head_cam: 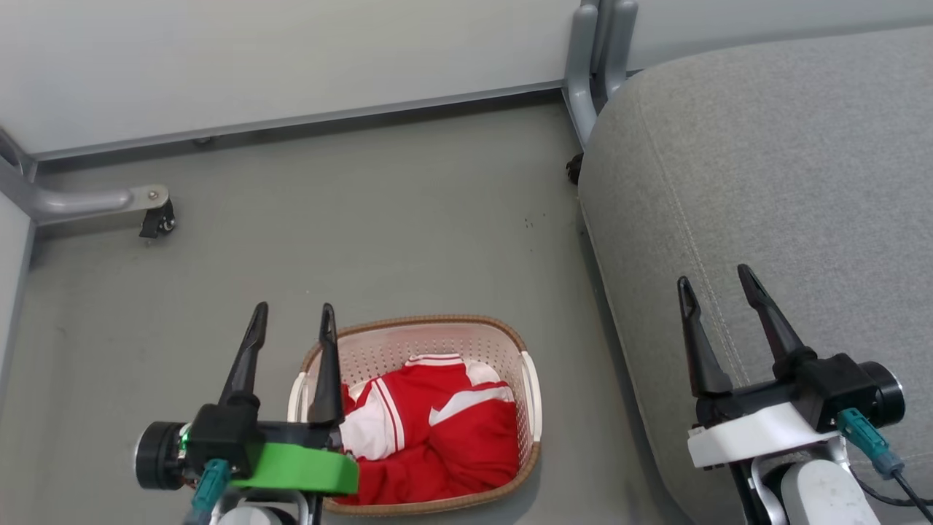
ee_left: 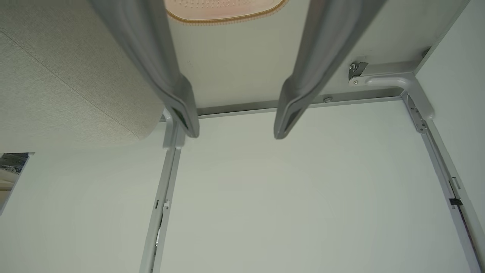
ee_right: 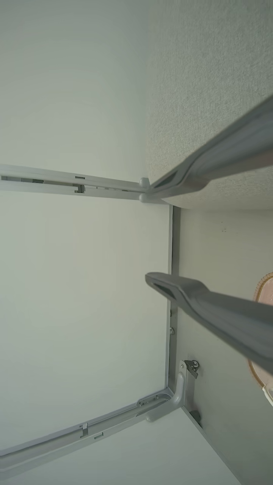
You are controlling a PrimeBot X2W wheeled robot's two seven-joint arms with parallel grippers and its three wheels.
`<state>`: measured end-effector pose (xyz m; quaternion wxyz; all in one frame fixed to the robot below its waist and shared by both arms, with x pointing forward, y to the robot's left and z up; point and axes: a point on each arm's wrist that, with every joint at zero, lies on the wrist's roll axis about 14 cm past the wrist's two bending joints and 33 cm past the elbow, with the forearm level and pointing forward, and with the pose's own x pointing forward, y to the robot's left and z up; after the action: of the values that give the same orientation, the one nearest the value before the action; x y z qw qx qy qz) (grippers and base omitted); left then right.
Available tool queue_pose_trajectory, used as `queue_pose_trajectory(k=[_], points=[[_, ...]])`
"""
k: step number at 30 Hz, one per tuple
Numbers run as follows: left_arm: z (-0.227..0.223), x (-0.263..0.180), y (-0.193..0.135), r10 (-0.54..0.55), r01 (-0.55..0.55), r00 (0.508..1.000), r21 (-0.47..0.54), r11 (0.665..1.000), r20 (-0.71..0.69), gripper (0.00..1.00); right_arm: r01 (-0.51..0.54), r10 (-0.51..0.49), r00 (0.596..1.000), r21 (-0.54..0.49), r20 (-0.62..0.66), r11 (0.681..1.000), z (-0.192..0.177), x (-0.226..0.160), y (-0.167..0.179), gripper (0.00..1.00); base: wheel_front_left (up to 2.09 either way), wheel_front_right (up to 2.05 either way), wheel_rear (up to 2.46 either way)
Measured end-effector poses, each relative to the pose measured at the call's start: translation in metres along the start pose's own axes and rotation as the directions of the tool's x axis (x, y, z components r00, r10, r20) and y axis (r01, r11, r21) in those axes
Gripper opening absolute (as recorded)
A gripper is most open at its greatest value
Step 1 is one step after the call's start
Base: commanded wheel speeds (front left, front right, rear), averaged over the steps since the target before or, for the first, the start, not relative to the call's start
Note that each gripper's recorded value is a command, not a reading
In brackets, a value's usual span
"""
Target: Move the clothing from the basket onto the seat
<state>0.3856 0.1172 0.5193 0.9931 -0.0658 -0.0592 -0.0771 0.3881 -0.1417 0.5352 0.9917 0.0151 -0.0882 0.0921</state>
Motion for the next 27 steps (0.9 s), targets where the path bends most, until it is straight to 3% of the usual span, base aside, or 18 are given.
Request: queue_pose_trajectory(k=[8, 12, 19, 27], points=[[-0.050, 0.030, -0.025, -0.096, 0.096, 0.987, -0.006, 0.995, -0.127, 1.00, 0.033, -0.033, 0.999, -0.017, 0.014, 0.999, -0.005, 0.029, -0.023, 1.00, 0.00, 0.00, 0.00], [-0.105, 0.037, -0.038, -0.162, 0.161, 0.947, -0.027, 0.987, -0.278, 1.00, 0.042, -0.042, 0.999, -0.022, 0.016, 0.999, -0.013, 0.047, -0.033, 1.00, 0.00, 0.00, 0.00], [-0.194, 0.049, -0.054, -0.271, 0.291, 0.827, -0.037, 0.956, -0.493, 1.00, 0.099, -0.099, 0.995, -0.022, 0.018, 0.995, -0.032, 0.073, -0.059, 1.00, 0.00, 0.00, 0.00], [-0.298, 0.036, -0.059, -0.336, 0.449, 0.604, -0.039, 0.893, -0.723, 1.00, 0.122, -0.122, 0.992, -0.032, -0.022, 0.992, -0.070, 0.090, -0.074, 1.00, 0.00, 0.00, 0.00]])
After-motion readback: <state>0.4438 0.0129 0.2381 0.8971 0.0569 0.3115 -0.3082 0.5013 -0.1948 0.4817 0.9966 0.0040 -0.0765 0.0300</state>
